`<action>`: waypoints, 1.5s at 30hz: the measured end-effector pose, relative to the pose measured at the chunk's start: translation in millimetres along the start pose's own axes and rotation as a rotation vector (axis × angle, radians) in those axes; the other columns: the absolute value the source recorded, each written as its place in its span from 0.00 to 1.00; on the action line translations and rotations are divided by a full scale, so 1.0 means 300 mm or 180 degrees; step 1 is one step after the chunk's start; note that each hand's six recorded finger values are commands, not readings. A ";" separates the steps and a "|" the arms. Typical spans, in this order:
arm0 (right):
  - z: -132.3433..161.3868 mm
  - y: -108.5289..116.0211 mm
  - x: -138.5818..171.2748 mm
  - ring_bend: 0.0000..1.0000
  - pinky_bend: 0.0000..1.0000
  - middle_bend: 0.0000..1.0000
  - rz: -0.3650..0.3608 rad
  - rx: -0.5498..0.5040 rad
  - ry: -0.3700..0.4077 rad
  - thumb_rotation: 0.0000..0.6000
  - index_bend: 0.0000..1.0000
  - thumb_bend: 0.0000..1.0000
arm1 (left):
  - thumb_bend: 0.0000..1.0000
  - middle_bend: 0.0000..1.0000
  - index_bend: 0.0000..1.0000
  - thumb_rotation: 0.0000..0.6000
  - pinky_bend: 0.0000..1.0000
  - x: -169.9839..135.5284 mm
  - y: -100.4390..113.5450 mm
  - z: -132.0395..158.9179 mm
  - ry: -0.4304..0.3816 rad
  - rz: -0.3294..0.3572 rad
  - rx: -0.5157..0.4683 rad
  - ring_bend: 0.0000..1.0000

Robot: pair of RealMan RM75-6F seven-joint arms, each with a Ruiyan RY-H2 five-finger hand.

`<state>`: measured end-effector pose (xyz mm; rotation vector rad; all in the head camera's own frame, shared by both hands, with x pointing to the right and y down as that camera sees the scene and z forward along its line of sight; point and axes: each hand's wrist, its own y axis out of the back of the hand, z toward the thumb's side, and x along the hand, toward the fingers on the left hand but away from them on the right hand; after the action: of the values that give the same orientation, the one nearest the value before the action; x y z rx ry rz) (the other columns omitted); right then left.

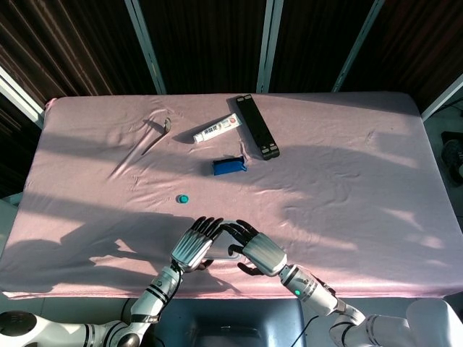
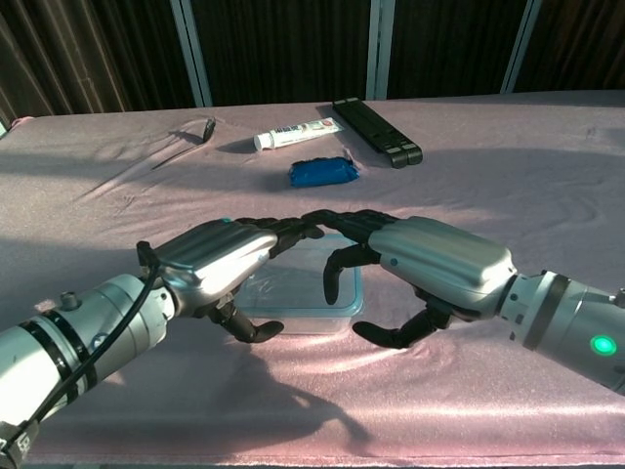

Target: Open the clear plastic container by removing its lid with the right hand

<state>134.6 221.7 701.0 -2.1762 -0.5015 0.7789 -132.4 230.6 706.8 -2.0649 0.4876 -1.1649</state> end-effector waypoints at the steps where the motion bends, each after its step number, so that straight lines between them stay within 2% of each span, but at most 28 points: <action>1: 0.001 0.000 -0.001 0.00 0.00 0.12 -0.0003 -0.0010 -0.0001 1.00 0.58 0.48 | 0.34 0.49 0.00 1.00 0.55 0.000 -0.001 -0.001 0.0004 -0.0009 -0.0006 0.66; 22: 0.012 -0.008 -0.033 0.00 0.00 0.13 -0.0067 0.0016 -0.0031 1.00 0.61 0.48 | 0.34 0.49 0.00 1.00 0.55 -0.011 -0.002 -0.009 0.0015 -0.0031 -0.0013 0.66; 45: 0.002 0.020 -0.044 0.00 0.00 0.13 -0.0123 -0.0040 -0.0065 1.00 0.63 0.48 | 0.34 0.51 0.00 1.00 0.56 -0.016 -0.020 -0.016 0.0007 -0.0049 0.0033 0.67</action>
<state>125.2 210.7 700.9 -2.1656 -0.5588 0.7797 -139.1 235.8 709.9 -2.0620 0.4665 -1.1763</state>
